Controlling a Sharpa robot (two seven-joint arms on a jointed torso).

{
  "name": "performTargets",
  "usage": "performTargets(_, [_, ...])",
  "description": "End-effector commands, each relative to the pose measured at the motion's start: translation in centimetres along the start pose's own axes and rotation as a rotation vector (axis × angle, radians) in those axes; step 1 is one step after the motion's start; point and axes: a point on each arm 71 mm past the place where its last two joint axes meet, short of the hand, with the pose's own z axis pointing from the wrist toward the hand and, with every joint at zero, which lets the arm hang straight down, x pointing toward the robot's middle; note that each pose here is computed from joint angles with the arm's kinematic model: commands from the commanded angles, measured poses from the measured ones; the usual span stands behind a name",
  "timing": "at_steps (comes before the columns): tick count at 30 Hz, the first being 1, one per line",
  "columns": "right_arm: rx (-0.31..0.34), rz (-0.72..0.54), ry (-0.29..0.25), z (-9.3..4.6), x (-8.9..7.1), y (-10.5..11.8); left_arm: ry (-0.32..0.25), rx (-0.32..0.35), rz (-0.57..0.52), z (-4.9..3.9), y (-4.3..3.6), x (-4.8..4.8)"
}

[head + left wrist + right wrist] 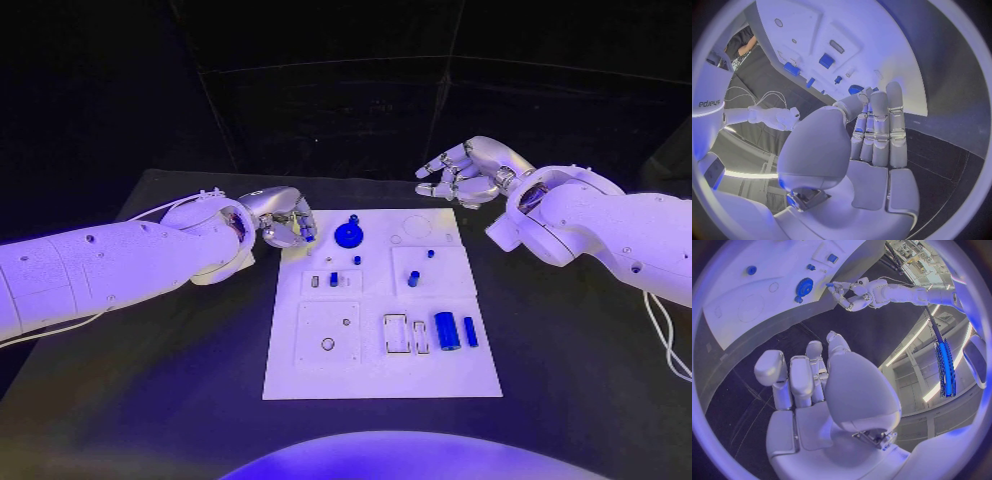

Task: Assemble the parts on the task board

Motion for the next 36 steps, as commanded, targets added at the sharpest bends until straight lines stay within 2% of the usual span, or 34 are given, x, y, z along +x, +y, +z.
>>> performTargets(1, [-0.008, -0.002, 0.000, 0.0, -0.1, 0.1, -0.033, 0.014, -0.072, -0.05, 0.10, -0.30])
performTargets(17, [-0.008, -0.002, 0.001, 0.0, -0.1, 0.1, -0.031, -0.004, -0.099, -0.06, 0.72, 0.03])
performTargets(28, [-0.005, -0.003, -0.001, 0.0, -0.1, 0.0, -0.077, -0.038, -0.094, -0.39, 1.49, -0.49])
performTargets(31, [-0.005, -0.003, -0.001, 0.0, -0.1, 0.0, -0.066, -0.062, -0.073, -0.23, 1.52, -0.57])
performTargets(36, [-0.005, -0.004, -0.001, 0.0, -0.1, 0.0, -0.014, -0.120, -0.007, 0.46, 1.43, -0.33])
